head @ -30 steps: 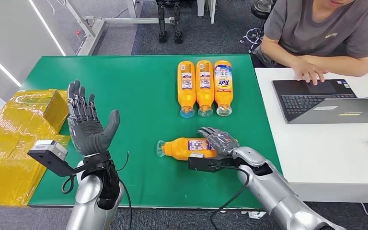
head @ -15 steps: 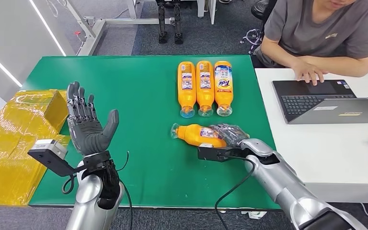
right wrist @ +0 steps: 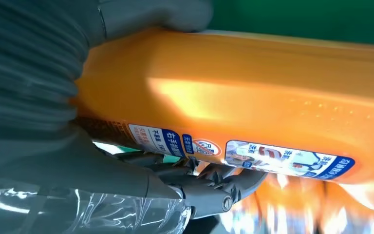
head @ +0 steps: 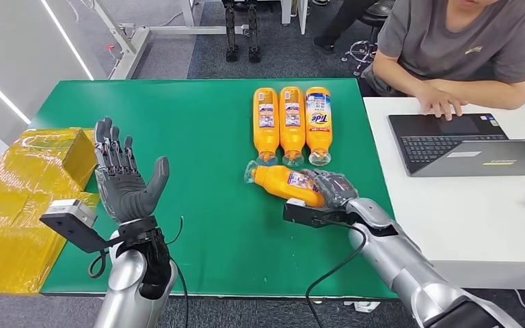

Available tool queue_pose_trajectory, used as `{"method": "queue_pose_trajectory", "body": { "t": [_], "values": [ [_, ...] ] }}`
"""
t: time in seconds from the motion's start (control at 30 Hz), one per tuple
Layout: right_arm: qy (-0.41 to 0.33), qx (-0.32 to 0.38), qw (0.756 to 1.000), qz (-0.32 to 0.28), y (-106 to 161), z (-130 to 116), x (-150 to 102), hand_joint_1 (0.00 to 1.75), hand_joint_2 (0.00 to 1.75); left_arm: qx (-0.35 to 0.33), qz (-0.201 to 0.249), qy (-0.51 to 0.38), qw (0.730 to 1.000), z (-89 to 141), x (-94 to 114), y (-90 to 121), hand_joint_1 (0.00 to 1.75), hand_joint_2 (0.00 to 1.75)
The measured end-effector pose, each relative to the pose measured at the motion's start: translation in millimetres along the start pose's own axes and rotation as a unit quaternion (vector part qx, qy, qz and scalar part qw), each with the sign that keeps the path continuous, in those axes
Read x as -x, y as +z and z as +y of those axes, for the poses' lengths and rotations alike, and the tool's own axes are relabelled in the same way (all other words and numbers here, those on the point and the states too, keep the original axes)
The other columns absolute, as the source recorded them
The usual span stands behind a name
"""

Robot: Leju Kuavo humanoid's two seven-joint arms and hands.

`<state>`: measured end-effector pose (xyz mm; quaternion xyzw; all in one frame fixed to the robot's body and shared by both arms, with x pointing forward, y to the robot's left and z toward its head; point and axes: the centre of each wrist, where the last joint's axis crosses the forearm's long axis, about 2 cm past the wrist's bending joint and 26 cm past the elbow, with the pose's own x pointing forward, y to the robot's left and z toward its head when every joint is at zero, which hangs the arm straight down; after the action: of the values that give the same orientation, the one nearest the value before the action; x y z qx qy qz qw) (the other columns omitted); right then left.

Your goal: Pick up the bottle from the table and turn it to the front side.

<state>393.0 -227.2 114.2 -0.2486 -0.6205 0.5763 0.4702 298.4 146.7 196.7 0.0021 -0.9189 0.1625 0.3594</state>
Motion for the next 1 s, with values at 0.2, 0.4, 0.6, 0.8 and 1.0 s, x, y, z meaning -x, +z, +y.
{"method": "queue_pose_trajectory", "body": {
  "t": [0.2, 0.4, 0.6, 0.8, 1.0],
  "values": [
    [-0.056, 0.127, 0.989, -0.045, 3, 9, -28, 1.75, 1.75, -0.002, 0.000, -0.004, 1.000, 1, -1, 3, 0.00, 1.75],
    [-0.091, 0.210, 0.969, -0.091, 11, 16, -46, 1.75, 1.75, -0.001, -0.002, -0.003, 1.000, 1, -2, 2, 0.00, 1.75],
    [-0.132, 0.350, 0.916, -0.146, 26, 22, -78, 1.75, 1.75, 0.003, 0.002, 0.016, 1.000, -4, -3, 3, 0.00, 1.75],
    [-0.151, 0.402, 0.887, -0.169, 30, 14, -100, 1.75, 1.75, 0.038, 0.012, 0.071, 0.997, -20, -5, 6, 0.00, 1.75],
    [-0.152, 0.417, 0.879, -0.174, 31, 10, -104, 1.75, 1.75, 0.091, 0.035, 0.138, 0.986, -33, -1, 14, 0.00, 1.75]
  ]
}}
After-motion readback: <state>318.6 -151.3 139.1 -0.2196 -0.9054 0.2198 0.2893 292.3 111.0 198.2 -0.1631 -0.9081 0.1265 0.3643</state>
